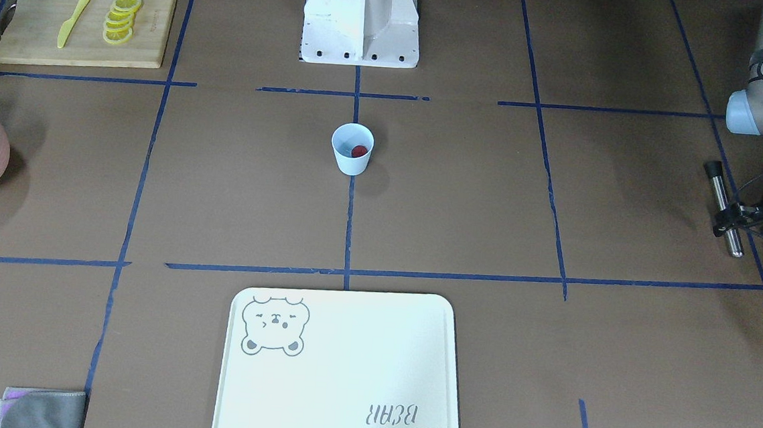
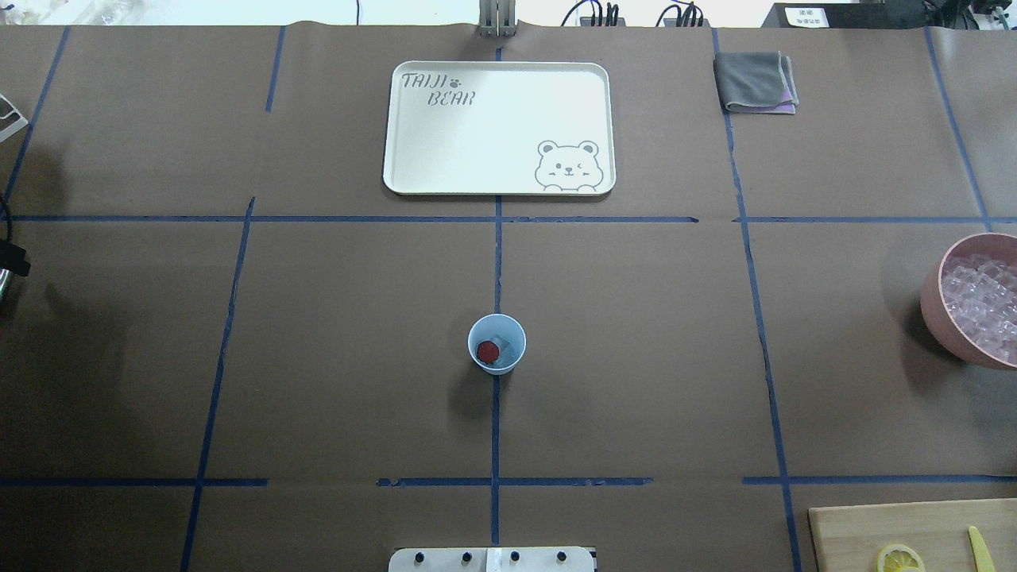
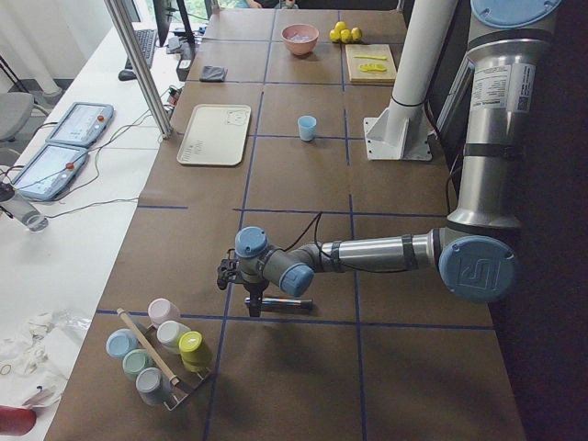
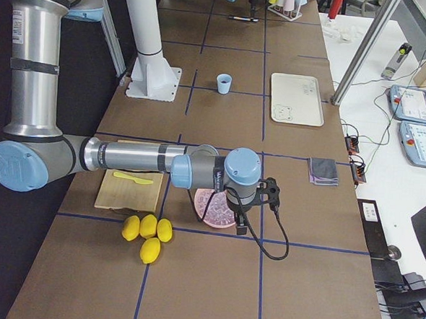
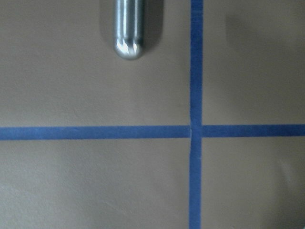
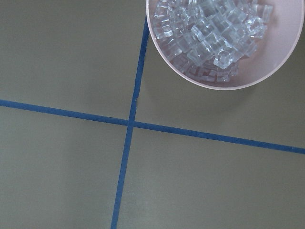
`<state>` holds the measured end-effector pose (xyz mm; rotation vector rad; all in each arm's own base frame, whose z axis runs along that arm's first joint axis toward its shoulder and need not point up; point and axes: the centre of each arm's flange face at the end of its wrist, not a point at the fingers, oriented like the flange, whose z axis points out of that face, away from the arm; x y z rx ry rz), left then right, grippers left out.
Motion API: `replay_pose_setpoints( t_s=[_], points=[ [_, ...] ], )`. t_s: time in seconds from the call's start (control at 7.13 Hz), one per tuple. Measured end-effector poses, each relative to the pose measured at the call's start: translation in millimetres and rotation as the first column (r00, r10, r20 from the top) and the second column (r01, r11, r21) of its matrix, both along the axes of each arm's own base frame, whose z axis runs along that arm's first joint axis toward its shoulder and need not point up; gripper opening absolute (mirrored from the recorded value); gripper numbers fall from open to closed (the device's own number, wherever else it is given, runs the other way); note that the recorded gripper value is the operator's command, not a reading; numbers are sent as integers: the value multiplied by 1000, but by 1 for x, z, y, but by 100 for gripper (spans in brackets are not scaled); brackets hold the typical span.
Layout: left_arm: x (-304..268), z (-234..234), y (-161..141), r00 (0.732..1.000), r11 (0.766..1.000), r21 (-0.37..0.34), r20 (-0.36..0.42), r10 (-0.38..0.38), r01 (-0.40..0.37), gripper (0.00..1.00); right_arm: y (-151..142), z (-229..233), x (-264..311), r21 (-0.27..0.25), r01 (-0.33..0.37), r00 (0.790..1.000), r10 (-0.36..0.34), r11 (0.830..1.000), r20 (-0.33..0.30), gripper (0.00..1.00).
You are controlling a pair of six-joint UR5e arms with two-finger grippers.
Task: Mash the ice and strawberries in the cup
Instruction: 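Lower the left gripper over the steel pestle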
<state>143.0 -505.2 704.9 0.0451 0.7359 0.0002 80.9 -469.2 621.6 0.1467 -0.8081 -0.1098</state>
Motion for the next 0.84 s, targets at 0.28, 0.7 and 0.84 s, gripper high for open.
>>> replay_pose_setpoints(
  t_s=[0.28,0.7,0.84],
  points=[
    [2,3,2,1000,1000,-3,-11,9,-9,89,0,-1,0,1,0,1000,0,1000,0,99],
    [2,8,4,1000,1000,9,-18,10,-10,52,0,-1,0,1,0,1000,0,1000,0,99],
    [2,9,4,1000,1000,10,-18,11,-10,38,0,0,0,1,0,1000,0,1000,0,99]
  ],
)
